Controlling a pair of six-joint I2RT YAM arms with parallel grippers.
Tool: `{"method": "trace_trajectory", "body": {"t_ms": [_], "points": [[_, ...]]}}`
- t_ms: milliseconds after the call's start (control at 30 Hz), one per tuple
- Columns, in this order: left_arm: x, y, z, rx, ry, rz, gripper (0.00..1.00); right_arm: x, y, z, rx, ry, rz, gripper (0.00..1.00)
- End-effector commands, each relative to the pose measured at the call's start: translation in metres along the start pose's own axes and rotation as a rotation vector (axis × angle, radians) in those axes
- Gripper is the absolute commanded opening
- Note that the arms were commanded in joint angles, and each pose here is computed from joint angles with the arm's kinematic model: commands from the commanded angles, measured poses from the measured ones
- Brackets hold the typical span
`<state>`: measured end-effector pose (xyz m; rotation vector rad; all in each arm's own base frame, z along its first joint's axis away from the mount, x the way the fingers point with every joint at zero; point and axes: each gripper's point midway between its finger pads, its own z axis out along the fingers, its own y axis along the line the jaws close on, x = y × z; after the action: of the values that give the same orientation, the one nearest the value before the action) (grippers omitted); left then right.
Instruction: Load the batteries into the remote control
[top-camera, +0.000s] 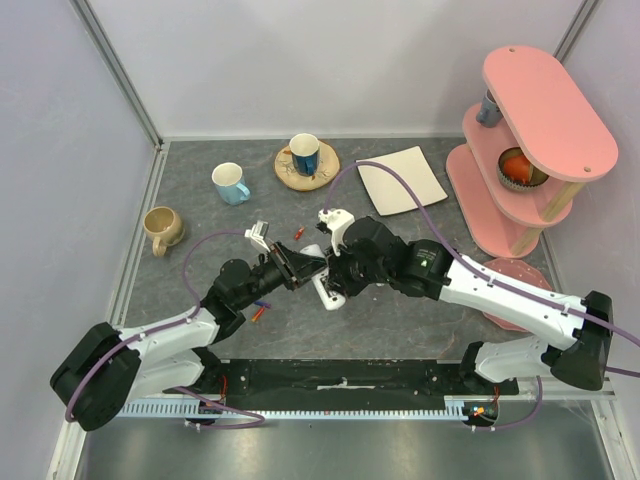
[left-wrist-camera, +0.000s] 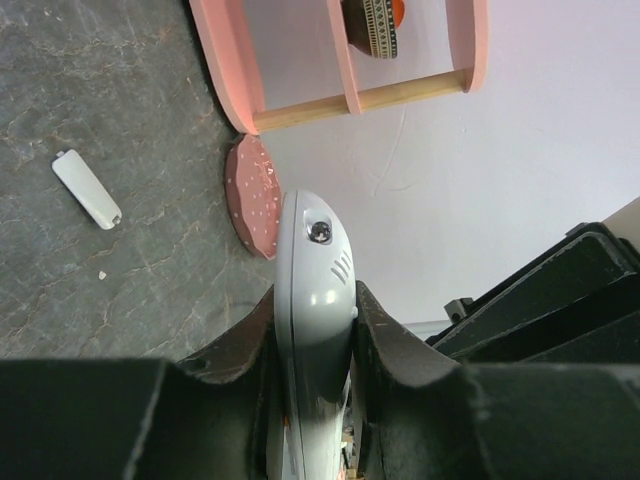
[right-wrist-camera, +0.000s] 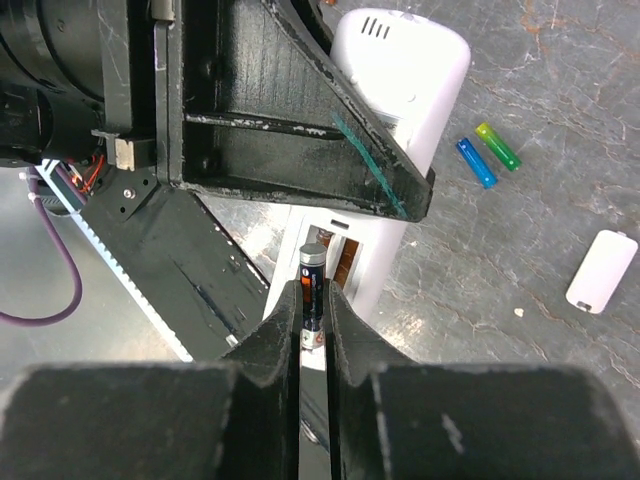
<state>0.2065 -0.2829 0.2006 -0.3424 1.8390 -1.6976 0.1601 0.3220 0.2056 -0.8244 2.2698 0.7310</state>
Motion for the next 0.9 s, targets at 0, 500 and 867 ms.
{"method": "trace_trajectory", "body": {"t_ms": [0, 500, 867], "points": [[-0.01, -0.024, -0.003, 0.105, -0.06, 0.042, 0.02, -0.019, 0.008, -0.024, -0.014, -0.02, 0.008, 0.0], [-0.022, -0.027, -0.013, 0.262, -0.168, -0.081, 0.02, -0.012, 0.016, -0.034, -0.021, 0.144, 0.039, 0.0], [-0.02, -0.037, -0.018, 0.334, -0.159, -0.09, 0.02, 0.006, 0.021, -0.015, -0.038, 0.319, 0.06, 0.0]]}}
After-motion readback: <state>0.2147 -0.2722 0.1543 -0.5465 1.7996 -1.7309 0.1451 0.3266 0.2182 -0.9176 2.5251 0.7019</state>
